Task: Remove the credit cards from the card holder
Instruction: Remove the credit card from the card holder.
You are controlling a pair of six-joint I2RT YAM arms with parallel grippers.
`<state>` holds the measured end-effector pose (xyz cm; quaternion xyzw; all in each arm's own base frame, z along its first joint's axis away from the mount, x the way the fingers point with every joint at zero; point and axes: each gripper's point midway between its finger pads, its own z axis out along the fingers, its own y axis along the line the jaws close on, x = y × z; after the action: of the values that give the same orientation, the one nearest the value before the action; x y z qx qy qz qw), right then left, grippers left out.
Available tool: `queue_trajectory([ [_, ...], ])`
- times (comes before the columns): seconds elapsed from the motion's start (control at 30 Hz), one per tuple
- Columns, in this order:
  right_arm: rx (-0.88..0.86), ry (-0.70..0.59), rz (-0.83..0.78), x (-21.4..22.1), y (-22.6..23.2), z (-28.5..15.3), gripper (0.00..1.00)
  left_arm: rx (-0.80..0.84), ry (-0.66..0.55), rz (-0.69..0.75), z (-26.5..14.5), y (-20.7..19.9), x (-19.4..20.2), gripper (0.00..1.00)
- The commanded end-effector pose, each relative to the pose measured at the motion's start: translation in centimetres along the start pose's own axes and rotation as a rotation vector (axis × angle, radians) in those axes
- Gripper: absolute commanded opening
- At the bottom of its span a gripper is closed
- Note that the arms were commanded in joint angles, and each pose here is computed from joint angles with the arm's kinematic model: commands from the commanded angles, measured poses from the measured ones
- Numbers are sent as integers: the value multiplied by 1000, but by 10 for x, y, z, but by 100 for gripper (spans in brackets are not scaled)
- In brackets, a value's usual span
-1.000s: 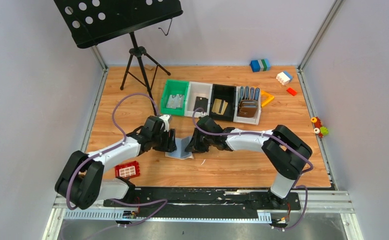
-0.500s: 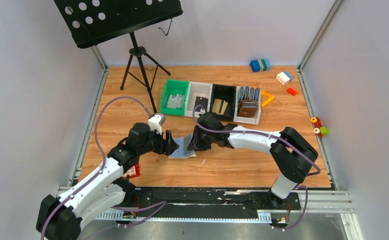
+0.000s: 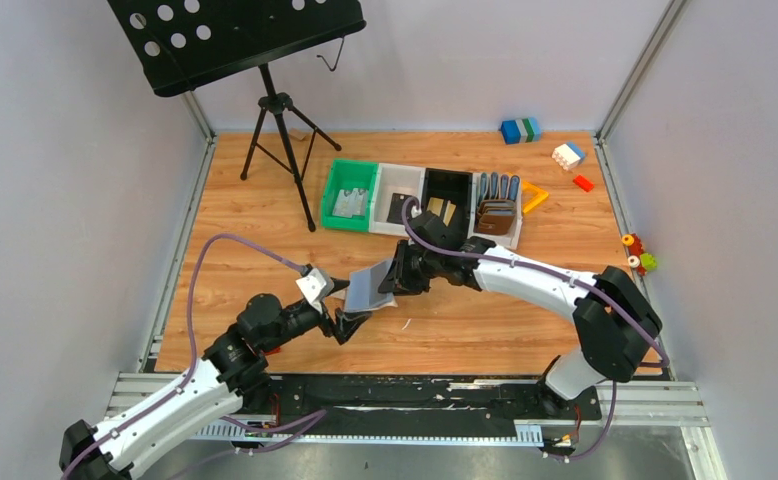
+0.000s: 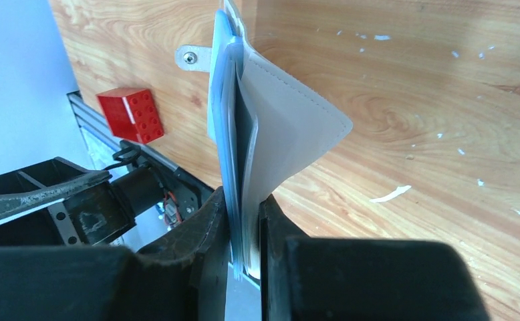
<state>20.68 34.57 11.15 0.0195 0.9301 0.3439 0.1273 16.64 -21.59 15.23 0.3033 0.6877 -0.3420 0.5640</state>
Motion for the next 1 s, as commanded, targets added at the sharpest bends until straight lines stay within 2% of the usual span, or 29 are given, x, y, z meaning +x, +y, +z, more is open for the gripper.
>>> queue_trajectory([
  [0.0, -113, -1, 30, -8, 36, -22, 9, 52, -127, 213, 4, -9, -25, 95],
  [0.17, -129, 19, 64, -6, 36, -25, 9, 47, -70, 385, 12, -12, -14, 96],
  [0.27, -143, 21, 83, -7, 39, -30, 9, 46, -14, 429, 22, -12, -6, 90],
  [0.37, -163, 13, 93, -7, 42, -36, 9, 39, 42, 475, 31, -12, 1, 89],
  [0.5, -202, 13, 106, -5, 46, -41, 10, -54, 97, 514, 35, 1, 4, 83],
  [0.6, -221, 19, 118, -1, 45, -40, 11, -67, 81, 513, 36, 2, 0, 68],
  [0.77, -224, 60, 123, 5, 40, -31, 19, -88, 61, 523, 34, 4, -8, 24],
  [0.87, -234, 82, 115, 8, 39, -28, 35, -102, 70, 535, 33, 7, -9, 0],
  [0.97, -218, 60, 118, 6, 32, -28, 62, -108, 85, 533, 32, 9, -6, 0],
])
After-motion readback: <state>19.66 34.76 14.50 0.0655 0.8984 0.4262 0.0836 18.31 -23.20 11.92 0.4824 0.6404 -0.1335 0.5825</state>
